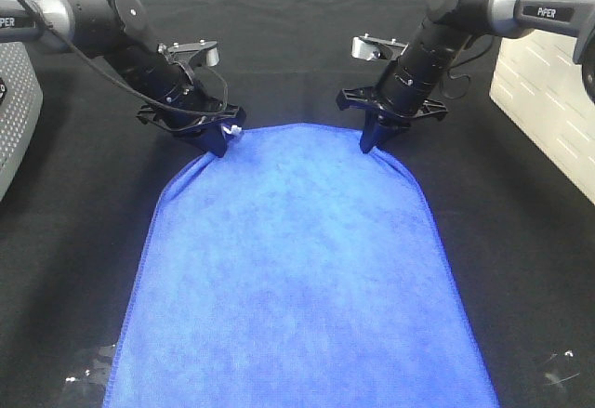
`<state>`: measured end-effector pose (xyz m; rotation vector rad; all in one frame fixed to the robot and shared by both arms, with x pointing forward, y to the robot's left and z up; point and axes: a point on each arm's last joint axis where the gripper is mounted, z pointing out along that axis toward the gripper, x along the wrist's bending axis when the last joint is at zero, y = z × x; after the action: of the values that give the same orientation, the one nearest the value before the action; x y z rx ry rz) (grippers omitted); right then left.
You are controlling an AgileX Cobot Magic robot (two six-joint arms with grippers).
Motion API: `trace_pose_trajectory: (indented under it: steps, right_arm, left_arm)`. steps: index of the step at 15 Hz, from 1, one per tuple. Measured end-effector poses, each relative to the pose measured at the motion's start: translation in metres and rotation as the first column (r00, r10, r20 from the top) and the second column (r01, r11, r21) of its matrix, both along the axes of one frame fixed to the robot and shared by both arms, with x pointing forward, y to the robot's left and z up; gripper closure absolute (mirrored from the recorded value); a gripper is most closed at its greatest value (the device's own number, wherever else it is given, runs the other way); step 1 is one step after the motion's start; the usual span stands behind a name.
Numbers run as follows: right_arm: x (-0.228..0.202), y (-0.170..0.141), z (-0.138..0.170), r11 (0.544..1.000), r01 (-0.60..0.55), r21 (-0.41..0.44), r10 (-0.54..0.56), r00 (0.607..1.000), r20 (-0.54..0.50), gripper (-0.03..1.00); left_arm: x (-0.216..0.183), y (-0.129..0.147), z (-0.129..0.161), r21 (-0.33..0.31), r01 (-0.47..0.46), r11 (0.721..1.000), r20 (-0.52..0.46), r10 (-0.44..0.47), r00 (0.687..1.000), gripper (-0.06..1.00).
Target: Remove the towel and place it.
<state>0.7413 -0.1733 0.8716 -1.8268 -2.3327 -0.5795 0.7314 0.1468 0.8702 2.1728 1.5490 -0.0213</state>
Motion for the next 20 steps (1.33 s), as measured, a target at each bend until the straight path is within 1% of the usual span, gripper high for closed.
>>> trace_pose_trajectory:
  steps: [3,5,8,10,12,13,15,17,20]
  right_arm:
    - [0.000,0.000,0.000,1.000,-0.015,-0.002,0.015,1.000,0.006,0.96]
    - [0.002,0.000,0.001,1.000,-0.020,-0.004,0.020,0.999,0.027,0.96]
    - [0.010,0.002,0.012,0.999,-0.044,-0.027,0.047,0.992,0.117,0.96]
    - [0.019,0.001,0.033,0.997,-0.054,-0.059,0.066,0.975,0.212,0.96]
    - [0.029,-0.001,0.055,0.993,-0.051,-0.103,0.081,0.948,0.308,0.96]
    - [0.032,-0.003,0.061,0.991,-0.047,-0.124,0.087,0.935,0.344,0.96]
    - [0.039,-0.004,0.069,0.989,-0.029,-0.144,0.087,0.905,0.416,0.96]
    - [0.043,-0.005,0.072,0.989,-0.015,-0.146,0.082,0.883,0.463,0.96]
    - [0.049,-0.005,0.076,0.988,-0.009,-0.157,0.093,0.839,0.537,0.96]
  left_arm:
    - [0.000,-0.002,0.000,0.033,0.021,0.999,0.019,-0.021,1.000,0.93]
    - [0.001,-0.001,0.001,0.050,0.024,0.998,0.043,-0.026,0.999,0.93]
    - [0.008,0.002,0.011,0.080,0.011,0.997,0.141,-0.022,0.990,0.93]
    - [0.015,0.002,0.026,0.074,-0.013,0.997,0.239,-0.005,0.971,0.93]
    - [0.023,0.001,0.037,0.059,-0.033,0.998,0.312,0.013,0.950,0.93]
    - [0.027,0.001,0.044,0.056,-0.035,0.998,0.357,0.013,0.934,0.93]
    - [0.036,0.000,0.059,0.059,-0.029,0.998,0.451,0.000,0.893,0.93]
    - [0.042,0.000,0.069,0.058,-0.033,0.998,0.517,-0.002,0.856,0.93]
    - [0.046,0.000,0.072,0.065,-0.035,0.997,0.565,-0.008,0.825,0.93]
